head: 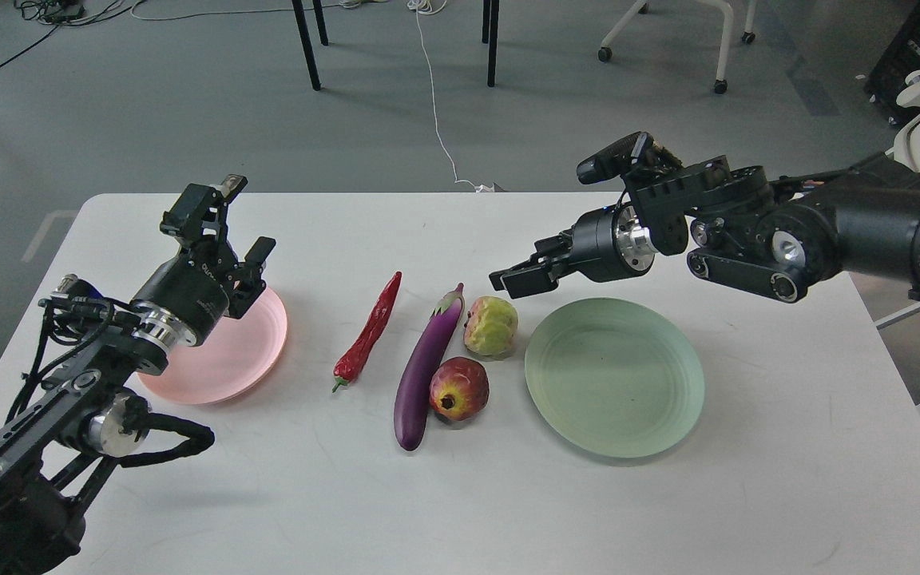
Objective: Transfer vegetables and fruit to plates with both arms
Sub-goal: 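Move the right gripper toward the pale green fruit, then grasp the pale green fruit with the right gripper and lift it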
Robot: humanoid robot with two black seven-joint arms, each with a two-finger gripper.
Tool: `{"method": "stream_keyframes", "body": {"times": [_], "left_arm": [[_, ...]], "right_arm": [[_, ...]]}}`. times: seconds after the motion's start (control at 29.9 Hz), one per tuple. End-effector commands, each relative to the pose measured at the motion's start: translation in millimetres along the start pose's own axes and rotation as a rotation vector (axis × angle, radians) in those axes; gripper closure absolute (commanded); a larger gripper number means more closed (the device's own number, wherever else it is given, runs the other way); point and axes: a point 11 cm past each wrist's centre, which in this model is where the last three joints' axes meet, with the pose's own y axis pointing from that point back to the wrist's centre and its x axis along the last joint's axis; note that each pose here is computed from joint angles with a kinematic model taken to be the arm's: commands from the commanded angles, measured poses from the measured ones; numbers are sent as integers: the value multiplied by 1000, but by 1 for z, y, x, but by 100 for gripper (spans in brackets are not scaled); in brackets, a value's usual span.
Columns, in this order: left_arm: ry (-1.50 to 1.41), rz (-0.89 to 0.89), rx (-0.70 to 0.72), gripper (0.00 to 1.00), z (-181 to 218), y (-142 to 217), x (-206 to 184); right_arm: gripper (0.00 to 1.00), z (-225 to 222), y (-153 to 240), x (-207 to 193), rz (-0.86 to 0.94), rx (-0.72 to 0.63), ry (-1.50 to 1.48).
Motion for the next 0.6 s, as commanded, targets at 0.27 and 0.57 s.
{"method": "stream_keyframes", "body": {"times": [0.27, 0.57], "left_arm": [[-27, -2, -3, 0, 7, 3, 6], [-31, 2, -3, 0, 8, 3, 7]], "right_arm": [[4, -10, -33, -16, -60, -8, 56], [18, -1, -35, -31, -86, -30, 51]]}}
